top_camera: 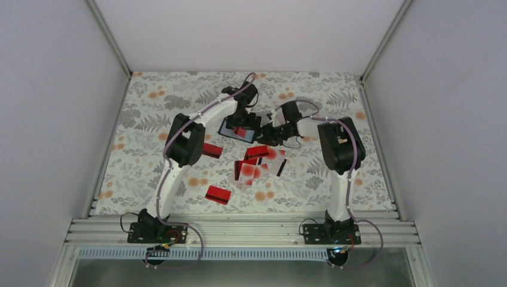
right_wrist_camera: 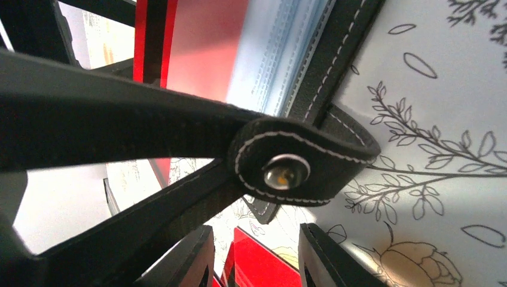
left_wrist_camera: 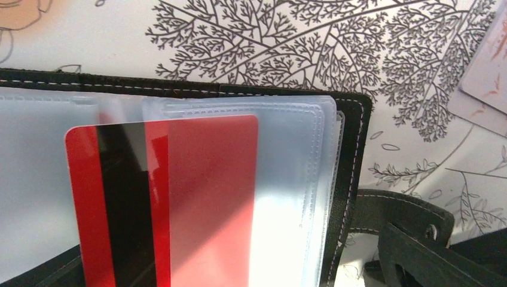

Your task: Put the credit cards into the card holder

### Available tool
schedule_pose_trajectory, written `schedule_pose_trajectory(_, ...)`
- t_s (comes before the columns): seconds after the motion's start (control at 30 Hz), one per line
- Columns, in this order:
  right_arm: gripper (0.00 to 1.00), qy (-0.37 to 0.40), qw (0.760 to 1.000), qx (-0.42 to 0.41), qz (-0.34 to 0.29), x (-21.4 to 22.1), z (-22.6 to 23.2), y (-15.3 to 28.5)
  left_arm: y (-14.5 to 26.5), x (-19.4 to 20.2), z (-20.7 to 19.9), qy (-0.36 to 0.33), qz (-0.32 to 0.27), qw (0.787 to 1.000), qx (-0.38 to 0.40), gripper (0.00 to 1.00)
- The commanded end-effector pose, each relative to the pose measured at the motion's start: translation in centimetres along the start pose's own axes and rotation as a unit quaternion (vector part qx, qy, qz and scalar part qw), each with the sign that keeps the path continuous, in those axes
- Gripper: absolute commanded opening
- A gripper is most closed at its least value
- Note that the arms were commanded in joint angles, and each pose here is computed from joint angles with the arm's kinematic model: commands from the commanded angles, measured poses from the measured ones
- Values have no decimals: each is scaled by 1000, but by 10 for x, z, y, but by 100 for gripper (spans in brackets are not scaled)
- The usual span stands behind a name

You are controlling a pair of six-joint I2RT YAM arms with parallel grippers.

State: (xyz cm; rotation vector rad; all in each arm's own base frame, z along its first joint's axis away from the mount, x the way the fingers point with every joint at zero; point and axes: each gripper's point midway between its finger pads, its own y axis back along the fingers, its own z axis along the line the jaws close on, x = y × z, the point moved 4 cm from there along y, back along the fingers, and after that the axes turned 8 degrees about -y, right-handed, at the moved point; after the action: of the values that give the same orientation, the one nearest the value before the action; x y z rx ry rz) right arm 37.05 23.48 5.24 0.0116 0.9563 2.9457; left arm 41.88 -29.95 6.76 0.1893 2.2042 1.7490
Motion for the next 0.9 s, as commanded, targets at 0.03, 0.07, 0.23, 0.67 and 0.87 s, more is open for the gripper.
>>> schedule_pose_trajectory(0.03,37,31,999,2,-15,-4,8,-1,-36,33,-8,-5,70,997,-37,100)
schedule_pose_trajectory(0.07,37,31,999,1,-16,-5,9,0,-37,33,-9,-5,71,997,-38,100)
schedule_pose_trajectory(0.23,37,32,999,-2,-17,-3,11,3,-36,29,-25,-19,62,998,-10,100)
schedule_pose_trajectory(0.67,37,28,999,-14,-28,-1,17,21,16,14,-26,-16,7,998,60,100)
schedule_pose_trajectory(0.87,37,27,999,-11,-31,-3,18,23,36,7,-19,-21,-11,997,73,100)
